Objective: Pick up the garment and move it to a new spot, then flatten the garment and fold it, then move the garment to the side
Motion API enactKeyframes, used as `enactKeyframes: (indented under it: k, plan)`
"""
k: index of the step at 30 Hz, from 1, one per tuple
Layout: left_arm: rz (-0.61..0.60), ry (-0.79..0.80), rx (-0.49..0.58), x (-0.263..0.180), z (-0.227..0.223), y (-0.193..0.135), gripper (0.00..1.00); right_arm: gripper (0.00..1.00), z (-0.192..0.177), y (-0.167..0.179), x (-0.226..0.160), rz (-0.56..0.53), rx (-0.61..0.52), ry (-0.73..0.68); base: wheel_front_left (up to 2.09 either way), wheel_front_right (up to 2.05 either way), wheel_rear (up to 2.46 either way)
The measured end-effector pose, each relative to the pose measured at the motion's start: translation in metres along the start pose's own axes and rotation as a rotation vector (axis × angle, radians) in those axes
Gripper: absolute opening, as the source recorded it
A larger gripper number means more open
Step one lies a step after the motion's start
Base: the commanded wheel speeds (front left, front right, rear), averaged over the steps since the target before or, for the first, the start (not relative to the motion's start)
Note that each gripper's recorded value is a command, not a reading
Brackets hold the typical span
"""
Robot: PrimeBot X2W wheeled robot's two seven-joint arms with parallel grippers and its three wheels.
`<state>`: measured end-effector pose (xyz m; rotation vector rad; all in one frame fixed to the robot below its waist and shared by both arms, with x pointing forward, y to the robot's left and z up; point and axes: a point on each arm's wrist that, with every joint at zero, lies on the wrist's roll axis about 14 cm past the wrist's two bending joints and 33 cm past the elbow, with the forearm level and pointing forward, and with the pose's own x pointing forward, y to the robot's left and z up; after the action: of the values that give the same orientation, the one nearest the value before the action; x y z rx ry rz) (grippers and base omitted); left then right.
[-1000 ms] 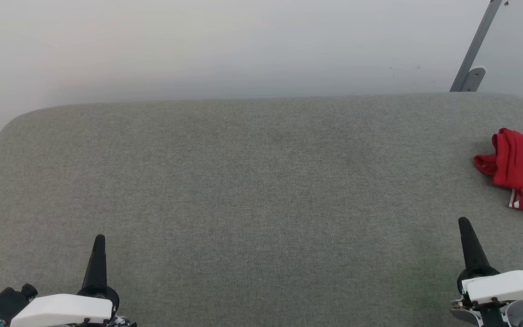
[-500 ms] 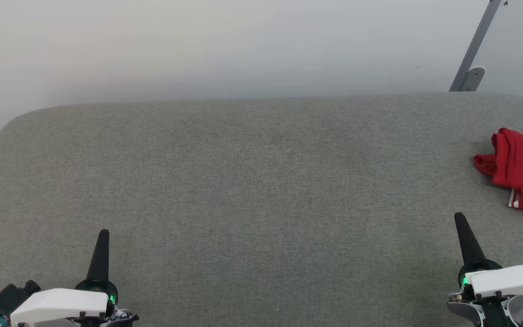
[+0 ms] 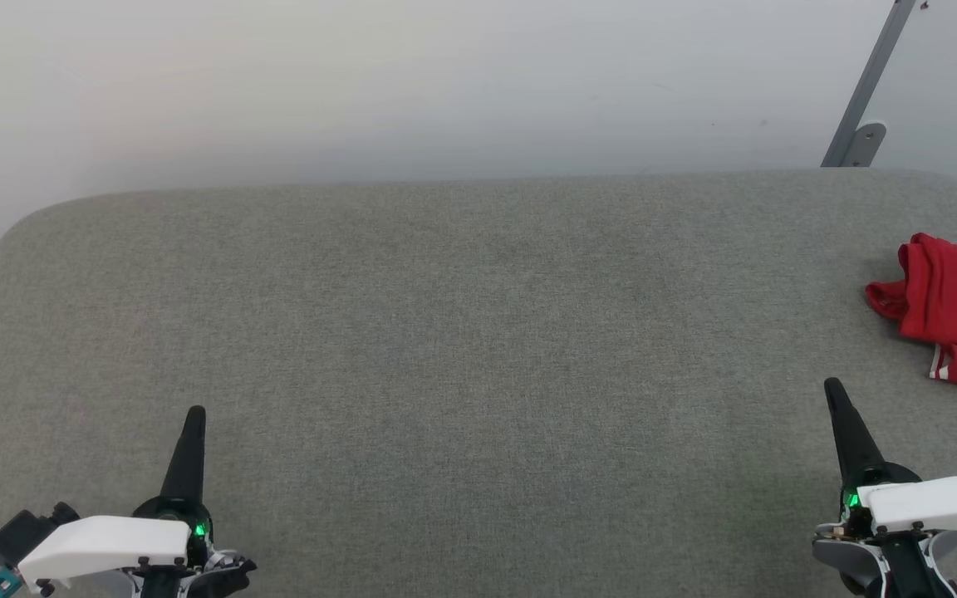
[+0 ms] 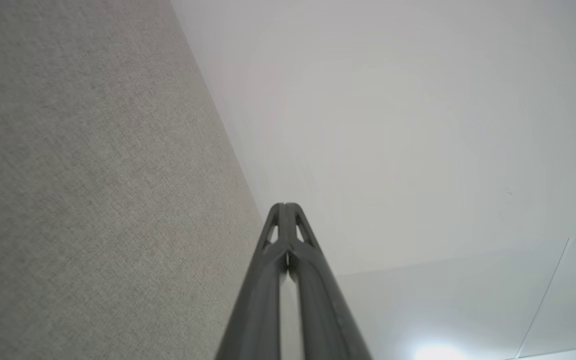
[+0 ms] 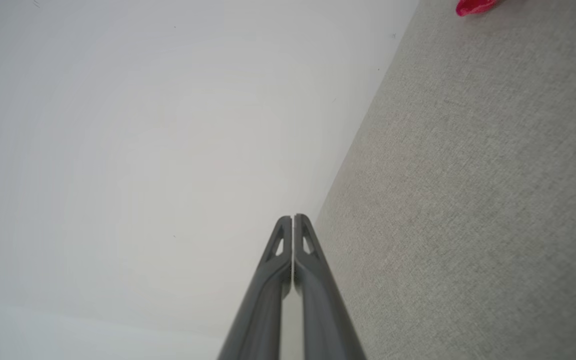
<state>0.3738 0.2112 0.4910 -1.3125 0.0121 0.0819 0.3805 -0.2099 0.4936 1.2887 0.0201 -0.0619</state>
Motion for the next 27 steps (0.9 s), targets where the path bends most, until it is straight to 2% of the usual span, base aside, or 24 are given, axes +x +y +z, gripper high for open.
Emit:
enactKeyframes:
  k: [27]
  plan:
    - [-0.033, 0.033, -0.187, 0.009, -0.006, -0.011, 0.00, 0.00, -0.005, 0.009, 0.004, 0.030, 0.201, 0.021, 0.00, 0.00, 0.00]
